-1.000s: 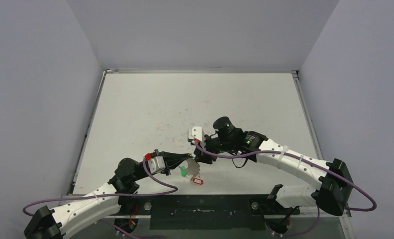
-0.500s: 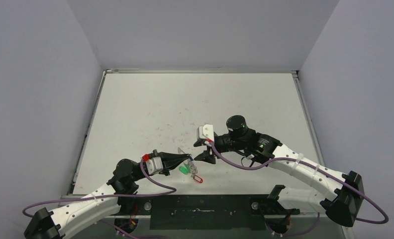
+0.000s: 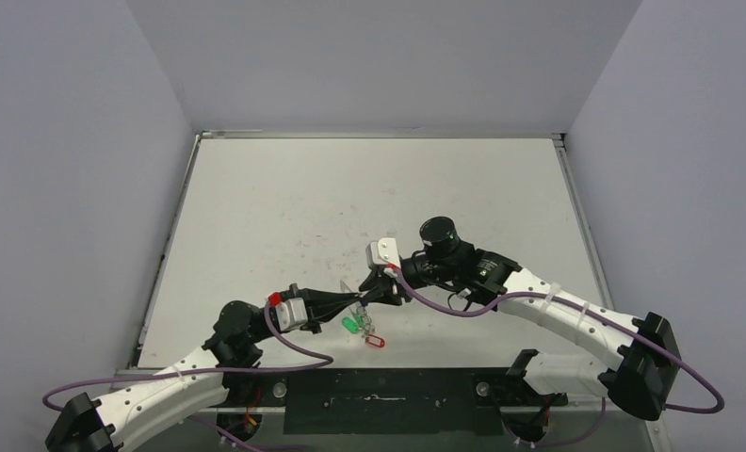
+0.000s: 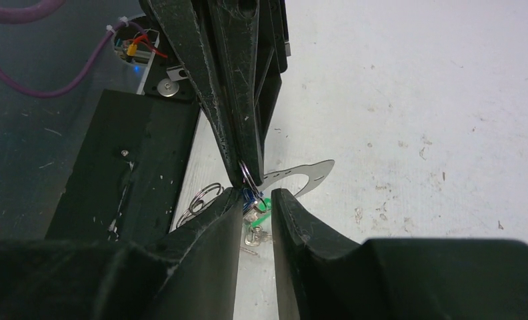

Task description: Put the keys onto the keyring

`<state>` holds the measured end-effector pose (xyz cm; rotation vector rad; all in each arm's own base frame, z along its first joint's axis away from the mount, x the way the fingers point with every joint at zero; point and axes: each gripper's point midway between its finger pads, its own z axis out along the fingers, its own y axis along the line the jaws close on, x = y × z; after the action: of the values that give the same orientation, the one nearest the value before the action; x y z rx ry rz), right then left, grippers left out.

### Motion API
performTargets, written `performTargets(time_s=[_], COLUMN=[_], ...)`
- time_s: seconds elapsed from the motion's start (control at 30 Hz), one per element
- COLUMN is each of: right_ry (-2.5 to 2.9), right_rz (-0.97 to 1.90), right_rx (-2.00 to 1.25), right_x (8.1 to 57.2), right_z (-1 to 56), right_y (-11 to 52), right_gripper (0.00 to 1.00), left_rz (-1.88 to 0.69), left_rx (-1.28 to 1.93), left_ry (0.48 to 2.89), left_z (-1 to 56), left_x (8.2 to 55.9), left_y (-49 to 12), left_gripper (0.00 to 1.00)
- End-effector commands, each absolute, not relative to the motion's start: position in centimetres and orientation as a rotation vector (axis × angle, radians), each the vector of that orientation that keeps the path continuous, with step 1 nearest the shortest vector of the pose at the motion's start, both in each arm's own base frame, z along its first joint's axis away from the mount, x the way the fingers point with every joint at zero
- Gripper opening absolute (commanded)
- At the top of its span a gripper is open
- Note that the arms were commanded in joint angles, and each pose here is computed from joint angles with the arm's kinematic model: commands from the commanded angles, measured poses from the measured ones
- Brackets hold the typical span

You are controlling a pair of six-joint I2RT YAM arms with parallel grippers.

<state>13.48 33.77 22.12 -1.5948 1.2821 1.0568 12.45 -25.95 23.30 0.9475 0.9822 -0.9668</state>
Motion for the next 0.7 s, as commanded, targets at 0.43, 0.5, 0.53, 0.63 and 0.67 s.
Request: performTargets(time_s=[0.43,0.5,0.53,0.63,0.67], right_ry=[1.180,1.204,1.226,1.312,1.334], right_rz=[1.075,1.061,1.051,1.016,1.005], right_rx=[-1.563,-1.551,-1.543,-1.529,-1.537], right_x=[13.5,13.7,13.9,14.6,14.7], right_z=[23.7,23.7,23.7,23.4,23.2], right_y=[34.4,34.2,34.2,33.9,33.7], right_gripper=[0.00,0.00,0.00,0.00,0.00], left_rz=[-0.998,-0.996,-0.994,-0.980,-0.974], left_rx=[0.912,0.904,0.904,0.911,0.915], left_ry=[0.892,0.899,0.905,0.925,0.933], left_z=[25.7,25.7,25.6,25.4,25.3], left_x=[11.6,11.7,11.7,11.8,11.9], left_y=[-25.7,-25.6,-25.5,-25.4,-25.3], left_gripper=[0.00,0.00,0.00,0.01,0.02])
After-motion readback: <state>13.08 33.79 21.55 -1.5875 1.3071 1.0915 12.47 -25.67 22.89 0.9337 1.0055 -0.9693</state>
